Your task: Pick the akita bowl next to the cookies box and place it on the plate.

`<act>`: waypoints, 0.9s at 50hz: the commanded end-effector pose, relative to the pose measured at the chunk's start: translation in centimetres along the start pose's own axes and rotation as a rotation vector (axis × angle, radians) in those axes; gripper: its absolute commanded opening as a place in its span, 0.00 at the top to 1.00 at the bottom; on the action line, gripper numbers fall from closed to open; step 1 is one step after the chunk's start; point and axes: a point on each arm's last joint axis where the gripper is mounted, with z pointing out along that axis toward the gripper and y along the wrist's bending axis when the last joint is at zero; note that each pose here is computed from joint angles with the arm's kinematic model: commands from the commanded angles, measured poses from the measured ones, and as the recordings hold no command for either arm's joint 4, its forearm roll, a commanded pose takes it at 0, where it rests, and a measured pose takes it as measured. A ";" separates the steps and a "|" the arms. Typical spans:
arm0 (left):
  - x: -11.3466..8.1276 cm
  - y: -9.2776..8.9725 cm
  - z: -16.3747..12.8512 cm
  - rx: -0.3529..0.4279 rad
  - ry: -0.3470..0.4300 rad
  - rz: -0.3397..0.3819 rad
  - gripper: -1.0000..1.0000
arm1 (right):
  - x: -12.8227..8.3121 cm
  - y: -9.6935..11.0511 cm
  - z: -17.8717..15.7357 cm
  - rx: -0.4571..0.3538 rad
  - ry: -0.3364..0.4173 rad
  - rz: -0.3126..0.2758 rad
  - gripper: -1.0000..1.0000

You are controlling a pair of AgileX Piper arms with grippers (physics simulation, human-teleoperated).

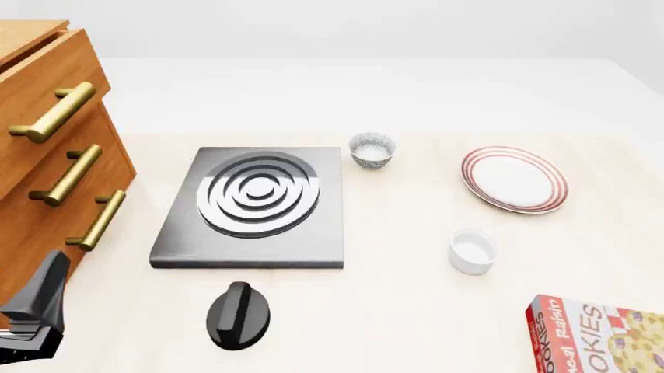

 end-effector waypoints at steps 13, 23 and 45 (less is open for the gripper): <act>0.0 0.0 0.0 0.001 -0.001 0.001 0.00 | -2.2 -1.8 6.5 0.085 0.167 0.059 0.00; 0.0 0.0 0.0 0.001 -0.001 0.001 0.00 | -2.8 -3.3 8.3 0.135 0.212 0.068 0.00; 0.0 0.0 0.0 0.001 -0.001 0.001 0.00 | -1.7 -6.5 12.3 0.218 0.336 0.105 0.00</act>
